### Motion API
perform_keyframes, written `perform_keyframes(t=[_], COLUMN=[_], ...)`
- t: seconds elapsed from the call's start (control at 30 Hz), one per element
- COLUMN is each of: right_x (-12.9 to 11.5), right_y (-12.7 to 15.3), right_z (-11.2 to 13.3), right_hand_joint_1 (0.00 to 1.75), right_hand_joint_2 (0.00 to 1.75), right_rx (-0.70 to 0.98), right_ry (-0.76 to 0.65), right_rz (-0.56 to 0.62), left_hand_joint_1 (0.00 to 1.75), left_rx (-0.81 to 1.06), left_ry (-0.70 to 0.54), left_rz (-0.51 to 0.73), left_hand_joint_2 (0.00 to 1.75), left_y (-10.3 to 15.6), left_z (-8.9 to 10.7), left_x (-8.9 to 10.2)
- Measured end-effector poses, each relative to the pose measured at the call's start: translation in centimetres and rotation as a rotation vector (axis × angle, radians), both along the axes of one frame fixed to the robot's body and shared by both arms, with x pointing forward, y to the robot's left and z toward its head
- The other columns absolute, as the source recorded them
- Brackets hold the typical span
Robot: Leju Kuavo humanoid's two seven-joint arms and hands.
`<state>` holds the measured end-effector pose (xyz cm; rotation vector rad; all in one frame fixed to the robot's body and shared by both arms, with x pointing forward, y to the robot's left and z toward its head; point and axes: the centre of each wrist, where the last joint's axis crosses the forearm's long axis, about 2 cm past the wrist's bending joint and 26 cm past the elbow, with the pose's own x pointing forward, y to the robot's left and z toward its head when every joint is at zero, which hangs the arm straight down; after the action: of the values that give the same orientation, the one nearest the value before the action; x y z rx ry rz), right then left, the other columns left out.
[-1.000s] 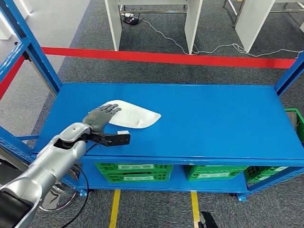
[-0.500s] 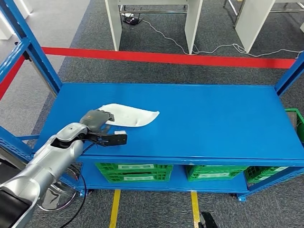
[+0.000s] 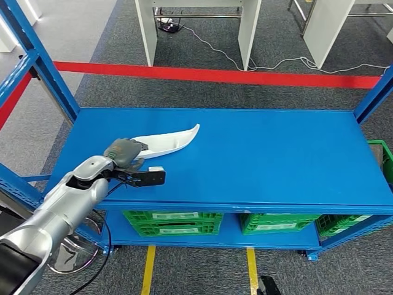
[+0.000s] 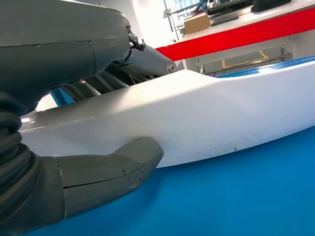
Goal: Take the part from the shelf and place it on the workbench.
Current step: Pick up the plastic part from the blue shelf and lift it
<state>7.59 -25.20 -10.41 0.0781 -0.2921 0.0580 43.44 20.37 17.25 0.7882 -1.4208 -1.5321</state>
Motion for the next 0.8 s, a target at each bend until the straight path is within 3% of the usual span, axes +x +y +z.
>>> perform_keyframes(t=[0.17, 0.3, 0.5, 0.8], right_x=[-0.1, -0.2, -0.3, -0.5], right_y=[0.0, 0.0, 0.0, 0.0], right_z=[0.0, 0.0, -0.1, -0.1], right_hand_joint_1=[0.00, 0.00, 0.00, 0.00], right_hand_joint_2=[0.00, 0.00, 0.00, 0.00], right_rx=[-0.002, -0.009, -0.014, -0.021], right_ry=[0.001, 0.000, -0.004, -0.007], right_rz=[-0.001, 0.006, 0.018, 0.030], left_hand_joint_1=[1.75, 1.75, 1.75, 1.75], left_rx=[-0.012, -0.016, -0.090, -0.208], left_ry=[-0.037, -0.154, -0.357, -0.471], left_rz=[-0.017, -0.049, -0.096, -0.134], left_hand_joint_2=[1.75, 1.75, 1.75, 1.75], left_y=[0.4, 1.1, 1.2, 0.2], left_z=[0.0, -0.3, -0.3, 1.0], left_x=[0.0, -0.2, -1.6, -3.6])
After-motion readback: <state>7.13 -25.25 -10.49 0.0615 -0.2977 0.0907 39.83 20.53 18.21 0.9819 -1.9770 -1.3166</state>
